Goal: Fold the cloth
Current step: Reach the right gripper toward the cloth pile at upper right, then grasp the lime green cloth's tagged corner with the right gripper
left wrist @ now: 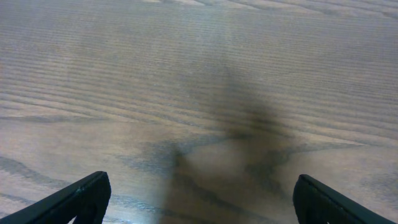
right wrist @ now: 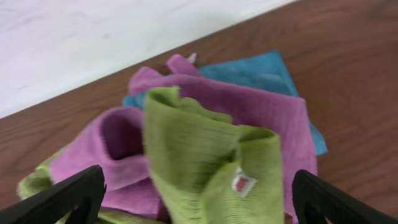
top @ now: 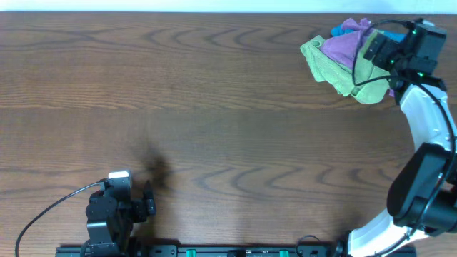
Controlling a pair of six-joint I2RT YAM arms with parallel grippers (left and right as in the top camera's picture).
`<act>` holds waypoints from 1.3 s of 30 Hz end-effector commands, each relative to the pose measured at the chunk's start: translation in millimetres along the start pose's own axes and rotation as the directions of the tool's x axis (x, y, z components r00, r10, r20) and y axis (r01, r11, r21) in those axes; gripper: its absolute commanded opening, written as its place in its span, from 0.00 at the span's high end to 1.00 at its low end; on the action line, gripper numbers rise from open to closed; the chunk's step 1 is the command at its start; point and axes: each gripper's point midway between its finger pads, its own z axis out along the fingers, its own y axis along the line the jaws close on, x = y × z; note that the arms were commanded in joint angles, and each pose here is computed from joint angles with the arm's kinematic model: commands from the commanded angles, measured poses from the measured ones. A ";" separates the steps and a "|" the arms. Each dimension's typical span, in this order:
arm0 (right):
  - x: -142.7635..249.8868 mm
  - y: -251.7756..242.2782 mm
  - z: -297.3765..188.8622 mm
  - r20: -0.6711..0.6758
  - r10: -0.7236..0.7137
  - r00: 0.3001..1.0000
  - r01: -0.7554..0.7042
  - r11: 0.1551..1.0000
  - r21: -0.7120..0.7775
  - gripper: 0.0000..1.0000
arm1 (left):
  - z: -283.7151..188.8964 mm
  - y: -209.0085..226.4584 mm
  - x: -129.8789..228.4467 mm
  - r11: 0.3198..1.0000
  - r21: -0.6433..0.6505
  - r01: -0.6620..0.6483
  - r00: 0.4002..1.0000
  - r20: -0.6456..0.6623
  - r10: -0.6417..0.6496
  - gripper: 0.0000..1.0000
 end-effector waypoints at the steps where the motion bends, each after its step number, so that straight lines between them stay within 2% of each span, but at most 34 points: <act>1: -11.4 -15.5 1.8 0.023 0.057 0.998 -0.058 0.998 0.022 0.06 | 2.0 4.3 18.4 0.999 -0.024 -0.032 0.997 -0.067 0.030 0.05; 12: 18.3 -31.3 35.2 -0.047 0.159 0.986 -0.158 0.987 0.013 0.08 | 2.0 4.2 18.4 0.999 -0.023 -0.032 0.997 -0.067 0.030 0.05; 19: 29.7 -30.4 51.7 -0.062 0.199 0.978 -0.200 0.980 -0.007 0.14 | 2.1 4.3 18.4 0.999 -0.024 -0.032 0.997 -0.067 0.030 0.05; 25: 41.1 -32.5 59.6 -0.087 0.217 0.972 -0.218 0.976 0.001 0.23 | 2.1 4.3 18.4 0.999 -0.024 -0.032 0.997 -0.067 0.030 0.05; 28: 44.6 -33.4 61.1 -0.096 0.220 0.971 -0.221 0.975 0.005 0.32 | 2.0 4.3 18.4 0.999 -0.024 -0.032 0.997 -0.067 0.030 0.05; 36: 50.9 -34.7 61.6 -0.118 0.222 0.968 -0.221 0.975 0.015 0.36 | 2.0 4.3 18.4 0.999 -0.024 -0.032 0.997 -0.067 0.030 0.05; 39: 50.8 -34.7 61.6 -0.117 0.222 0.968 -0.222 0.975 0.015 0.46 | 2.1 4.3 18.4 0.999 -0.024 -0.032 0.997 -0.067 0.030 0.05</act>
